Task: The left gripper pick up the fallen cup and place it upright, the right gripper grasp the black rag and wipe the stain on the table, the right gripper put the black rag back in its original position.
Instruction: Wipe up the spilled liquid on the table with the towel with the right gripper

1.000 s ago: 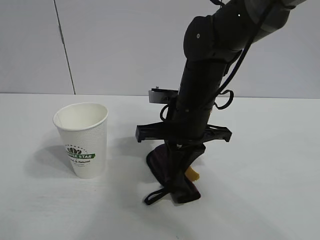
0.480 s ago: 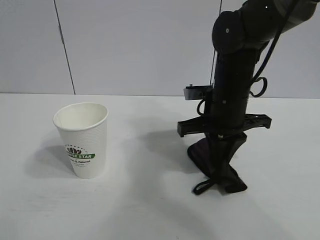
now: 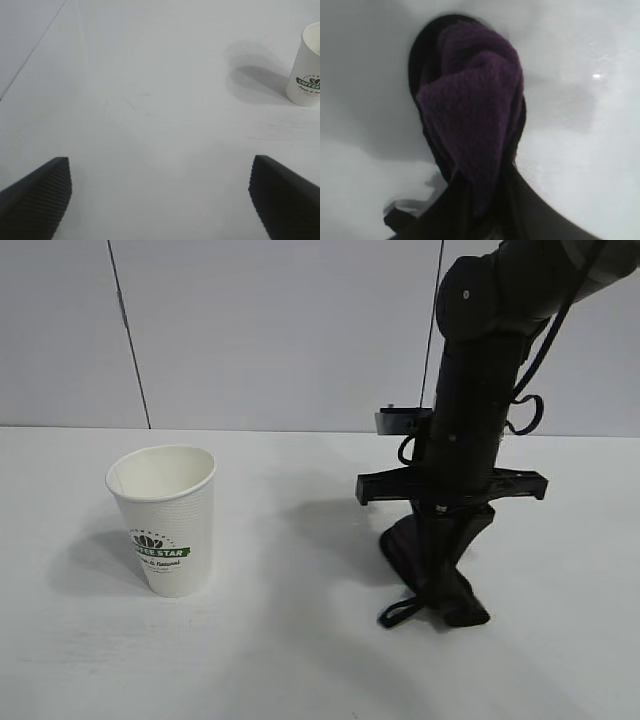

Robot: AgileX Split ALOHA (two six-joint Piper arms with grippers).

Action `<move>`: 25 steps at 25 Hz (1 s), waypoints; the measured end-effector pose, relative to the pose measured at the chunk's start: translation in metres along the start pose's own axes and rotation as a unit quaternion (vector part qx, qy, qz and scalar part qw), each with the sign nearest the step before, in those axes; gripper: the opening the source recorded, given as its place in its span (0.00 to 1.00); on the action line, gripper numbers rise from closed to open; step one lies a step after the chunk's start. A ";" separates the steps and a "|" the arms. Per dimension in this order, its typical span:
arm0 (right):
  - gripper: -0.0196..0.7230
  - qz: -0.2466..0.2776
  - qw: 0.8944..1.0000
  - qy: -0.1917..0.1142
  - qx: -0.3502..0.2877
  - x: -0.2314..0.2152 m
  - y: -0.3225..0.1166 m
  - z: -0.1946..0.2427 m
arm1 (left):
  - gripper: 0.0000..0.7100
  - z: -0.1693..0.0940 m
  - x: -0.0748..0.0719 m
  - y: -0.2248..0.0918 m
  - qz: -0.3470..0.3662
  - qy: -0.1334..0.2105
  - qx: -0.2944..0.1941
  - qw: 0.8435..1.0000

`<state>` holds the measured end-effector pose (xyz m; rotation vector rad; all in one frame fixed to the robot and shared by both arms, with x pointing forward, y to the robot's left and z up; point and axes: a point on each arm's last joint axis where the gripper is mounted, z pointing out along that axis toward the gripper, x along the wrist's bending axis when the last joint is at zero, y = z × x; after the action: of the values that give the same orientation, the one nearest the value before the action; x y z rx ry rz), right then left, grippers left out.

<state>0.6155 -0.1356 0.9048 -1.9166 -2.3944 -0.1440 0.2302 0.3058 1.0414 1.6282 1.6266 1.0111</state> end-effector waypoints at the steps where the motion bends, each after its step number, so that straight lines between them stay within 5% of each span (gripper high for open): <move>1: 0.14 -0.005 1.000 0.011 -0.004 0.007 0.000 0.001 | 0.98 0.000 0.000 0.000 0.000 0.000 0.000 1.000; 11: 0.14 -0.044 0.997 0.044 -0.043 0.055 -0.003 0.004 | 0.98 0.000 0.000 0.000 0.000 0.000 0.000 1.000; 21: 0.14 -0.012 0.999 -0.047 0.020 0.013 -0.008 0.002 | 0.98 0.000 0.000 0.000 0.000 0.000 0.000 1.000; 25: 0.14 -0.008 0.998 -0.054 0.022 0.009 -0.008 0.002 | 0.98 0.000 0.000 0.000 0.000 0.000 0.000 1.000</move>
<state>0.6060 -0.1283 0.9040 -1.9352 -2.4583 0.0114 0.2302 0.3058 1.0414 1.6282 1.6266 1.0111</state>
